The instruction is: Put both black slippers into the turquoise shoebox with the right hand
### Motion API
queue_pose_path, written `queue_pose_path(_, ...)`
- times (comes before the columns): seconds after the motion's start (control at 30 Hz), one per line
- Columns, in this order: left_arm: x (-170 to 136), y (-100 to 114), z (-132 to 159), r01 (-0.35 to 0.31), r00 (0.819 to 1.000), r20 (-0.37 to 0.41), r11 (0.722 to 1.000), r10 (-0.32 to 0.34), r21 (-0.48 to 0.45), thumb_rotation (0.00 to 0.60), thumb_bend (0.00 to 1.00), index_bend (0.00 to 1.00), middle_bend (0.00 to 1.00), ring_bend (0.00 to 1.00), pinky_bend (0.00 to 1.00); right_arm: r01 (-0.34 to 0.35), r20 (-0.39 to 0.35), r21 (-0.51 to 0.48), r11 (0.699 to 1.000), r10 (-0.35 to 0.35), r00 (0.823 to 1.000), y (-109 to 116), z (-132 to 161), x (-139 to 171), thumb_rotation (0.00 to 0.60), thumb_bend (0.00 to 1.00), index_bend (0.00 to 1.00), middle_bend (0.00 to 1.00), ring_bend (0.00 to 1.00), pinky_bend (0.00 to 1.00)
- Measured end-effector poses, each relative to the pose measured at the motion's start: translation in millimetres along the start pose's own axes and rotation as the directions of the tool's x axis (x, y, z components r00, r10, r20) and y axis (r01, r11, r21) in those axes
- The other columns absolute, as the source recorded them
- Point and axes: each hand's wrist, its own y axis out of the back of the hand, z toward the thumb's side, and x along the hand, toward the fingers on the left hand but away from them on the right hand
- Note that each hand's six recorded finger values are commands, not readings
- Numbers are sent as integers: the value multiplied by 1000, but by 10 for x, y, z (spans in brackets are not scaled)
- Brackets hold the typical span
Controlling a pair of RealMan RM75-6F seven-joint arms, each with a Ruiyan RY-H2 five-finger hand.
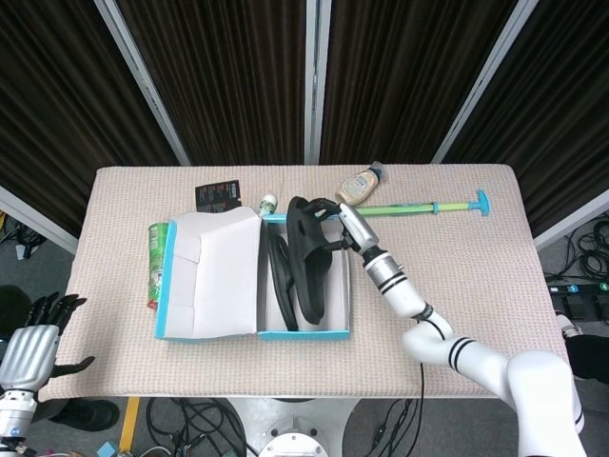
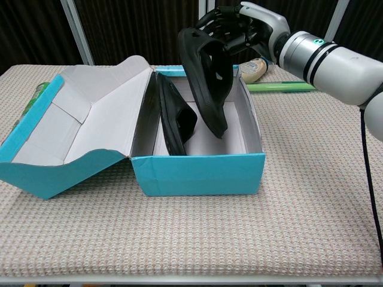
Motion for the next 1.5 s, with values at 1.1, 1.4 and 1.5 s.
queue_pose_path(1.1,0,0,0,0,1000,0,1000,0,0,600,0,160,121,0,26,-72,52,236,969,62,997,-317,-357,107,600,78,1,55,26,179)
queue_pose_path(1.4,0,0,0,0,1000,0,1000,0,0,600,0,161,121,0,25,-102,40,226,969,95,995,-282,-280,195,600,26,0,0,0,0)
queue_pose_path(1.5,0,0,0,0,1000,0,1000,0,0,600,0,160,121,0,26,-106,28,218,970,102,994,-265,-234,217,600,26,0,0,0,0)
